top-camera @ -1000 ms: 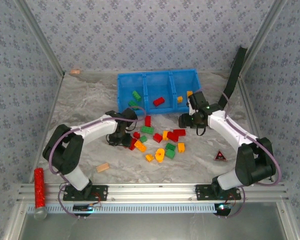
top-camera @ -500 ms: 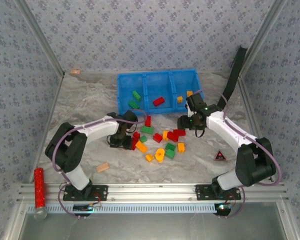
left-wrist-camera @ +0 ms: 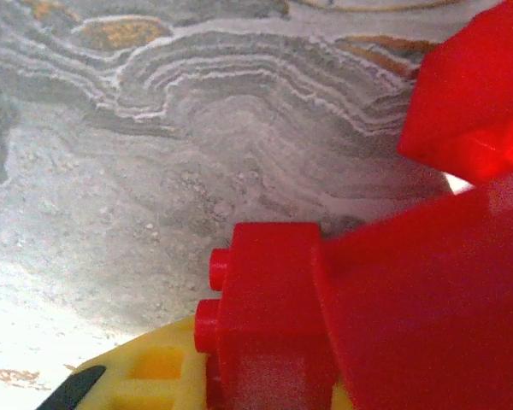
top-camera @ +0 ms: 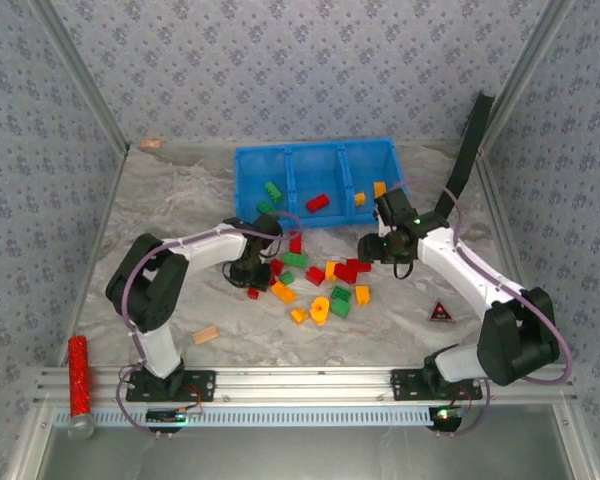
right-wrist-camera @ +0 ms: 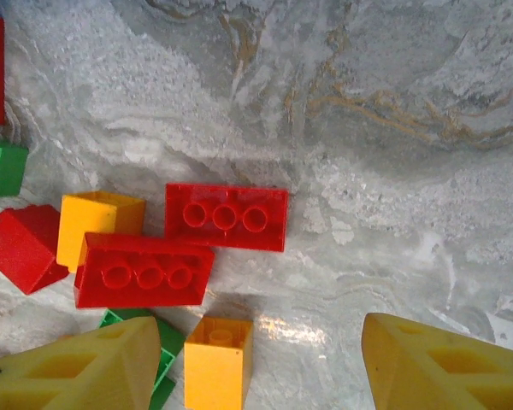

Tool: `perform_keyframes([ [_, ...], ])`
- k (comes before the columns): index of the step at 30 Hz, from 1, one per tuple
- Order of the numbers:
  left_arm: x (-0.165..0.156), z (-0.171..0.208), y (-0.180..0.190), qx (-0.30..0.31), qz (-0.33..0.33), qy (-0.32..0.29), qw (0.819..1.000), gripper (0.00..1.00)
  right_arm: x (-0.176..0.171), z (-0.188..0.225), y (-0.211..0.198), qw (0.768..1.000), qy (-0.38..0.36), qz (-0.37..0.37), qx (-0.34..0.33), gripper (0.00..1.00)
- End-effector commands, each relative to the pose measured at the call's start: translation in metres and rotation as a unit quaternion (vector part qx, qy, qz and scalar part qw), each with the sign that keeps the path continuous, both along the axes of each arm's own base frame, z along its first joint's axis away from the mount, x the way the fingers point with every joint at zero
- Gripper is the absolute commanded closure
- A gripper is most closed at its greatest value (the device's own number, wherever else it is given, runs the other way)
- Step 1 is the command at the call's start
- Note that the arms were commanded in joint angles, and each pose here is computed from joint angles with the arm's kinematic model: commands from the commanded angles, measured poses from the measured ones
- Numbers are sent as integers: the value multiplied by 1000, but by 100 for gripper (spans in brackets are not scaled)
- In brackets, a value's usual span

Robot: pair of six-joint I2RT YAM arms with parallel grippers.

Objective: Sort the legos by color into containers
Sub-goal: Pick up the lego from the center of the table, then place the lego in the container.

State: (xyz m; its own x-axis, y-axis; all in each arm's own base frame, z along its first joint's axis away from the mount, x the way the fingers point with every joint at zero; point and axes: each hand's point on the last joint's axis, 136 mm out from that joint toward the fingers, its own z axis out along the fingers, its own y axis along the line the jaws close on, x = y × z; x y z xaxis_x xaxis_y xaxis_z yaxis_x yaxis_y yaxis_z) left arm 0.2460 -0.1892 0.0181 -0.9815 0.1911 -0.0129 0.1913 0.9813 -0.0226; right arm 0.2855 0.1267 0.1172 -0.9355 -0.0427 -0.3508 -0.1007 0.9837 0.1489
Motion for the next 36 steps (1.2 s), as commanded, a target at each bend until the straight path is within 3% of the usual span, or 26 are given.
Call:
perform_keyframes([
  [1,-3,-6,11,17,11,13,1000,81,-25,-12,0,999,38,-10,6,35],
  [6,-7,15,16,15,16,9,1000,88,-41,-28,7,998,58,-15,22,35],
  [10,4,57,10,-6,15,-20,1000,91,-49,-38,14,997,65,-16,33,33],
  [17,59,142,-41,-100,12,-107,989,91,-57,-50,21,997,70,-11,37,28],
  [23,126,181,-107,-175,6,-185,967,92,-61,-57,24,997,70,-12,36,27],
  [30,186,187,-180,-162,-20,-265,950,94,-64,-65,21,997,68,-19,27,27],
  [36,213,142,-210,-151,-1,-252,956,94,-63,-66,21,997,66,-18,21,27],
])
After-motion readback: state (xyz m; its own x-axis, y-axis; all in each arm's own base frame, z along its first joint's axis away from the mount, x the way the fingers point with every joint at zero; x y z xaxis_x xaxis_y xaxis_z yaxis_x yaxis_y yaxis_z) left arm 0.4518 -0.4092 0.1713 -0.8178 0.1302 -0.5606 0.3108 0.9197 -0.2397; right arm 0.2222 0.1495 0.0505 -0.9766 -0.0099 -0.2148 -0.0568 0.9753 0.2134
